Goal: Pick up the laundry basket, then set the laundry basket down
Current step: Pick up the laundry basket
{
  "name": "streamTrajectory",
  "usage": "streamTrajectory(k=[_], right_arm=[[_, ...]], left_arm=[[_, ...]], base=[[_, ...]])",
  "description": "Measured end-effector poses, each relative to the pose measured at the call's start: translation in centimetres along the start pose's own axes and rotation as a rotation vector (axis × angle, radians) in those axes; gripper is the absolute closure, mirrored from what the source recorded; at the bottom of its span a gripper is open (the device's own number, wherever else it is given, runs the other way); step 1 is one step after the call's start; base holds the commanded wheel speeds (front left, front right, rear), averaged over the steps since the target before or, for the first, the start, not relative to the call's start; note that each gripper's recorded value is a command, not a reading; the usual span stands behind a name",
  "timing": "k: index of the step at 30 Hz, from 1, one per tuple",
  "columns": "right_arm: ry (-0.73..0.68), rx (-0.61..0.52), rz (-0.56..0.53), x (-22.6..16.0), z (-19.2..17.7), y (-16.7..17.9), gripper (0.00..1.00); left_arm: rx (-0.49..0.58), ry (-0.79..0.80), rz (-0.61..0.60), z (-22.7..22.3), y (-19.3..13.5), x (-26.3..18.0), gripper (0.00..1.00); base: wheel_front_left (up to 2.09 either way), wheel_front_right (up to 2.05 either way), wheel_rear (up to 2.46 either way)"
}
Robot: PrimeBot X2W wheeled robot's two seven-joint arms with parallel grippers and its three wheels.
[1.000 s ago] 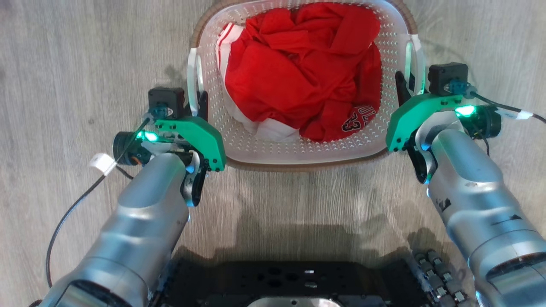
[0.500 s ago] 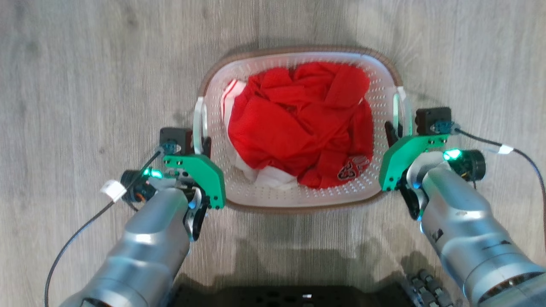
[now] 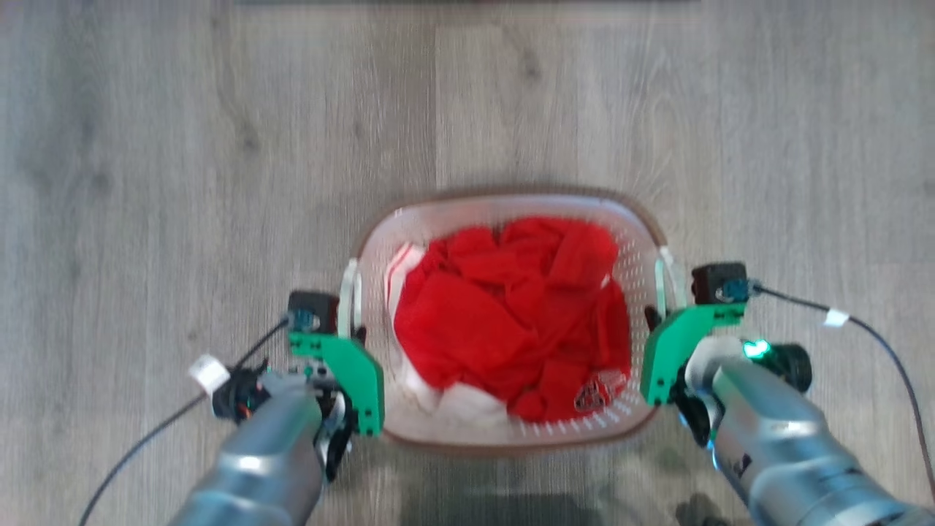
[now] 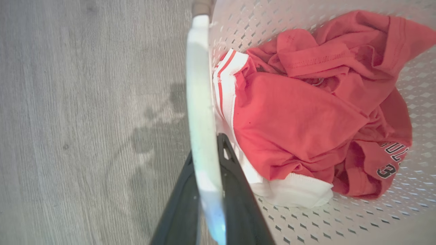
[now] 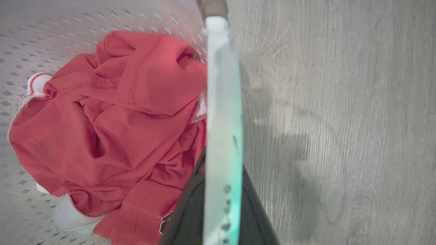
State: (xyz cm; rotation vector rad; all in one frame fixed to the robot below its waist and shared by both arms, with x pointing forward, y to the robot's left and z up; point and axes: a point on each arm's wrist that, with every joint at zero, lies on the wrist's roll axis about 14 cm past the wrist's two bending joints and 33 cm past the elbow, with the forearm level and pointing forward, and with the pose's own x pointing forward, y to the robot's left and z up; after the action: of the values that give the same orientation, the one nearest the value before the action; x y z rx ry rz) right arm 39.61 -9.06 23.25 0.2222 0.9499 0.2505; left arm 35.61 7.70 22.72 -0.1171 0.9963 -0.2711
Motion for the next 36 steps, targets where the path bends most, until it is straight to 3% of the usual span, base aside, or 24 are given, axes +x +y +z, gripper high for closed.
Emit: streamTrajectory(k=[20,36], right_arm=[[0.067,-0.026,0.011,-7.1,-3.5,2.1,1.0],[0.042,-0.04,0.022,-8.9,-3.5,2.9,1.0]], left_arm=[[0.036,0.004,-0.01,-3.6,-1.8,-6.3,1.0],[0.067,-0.047,-0.021,-3.9,-2.3,-7.9,1.0]], base=[[0.0,0.0,0.0],[0.0,0.0,0.0]])
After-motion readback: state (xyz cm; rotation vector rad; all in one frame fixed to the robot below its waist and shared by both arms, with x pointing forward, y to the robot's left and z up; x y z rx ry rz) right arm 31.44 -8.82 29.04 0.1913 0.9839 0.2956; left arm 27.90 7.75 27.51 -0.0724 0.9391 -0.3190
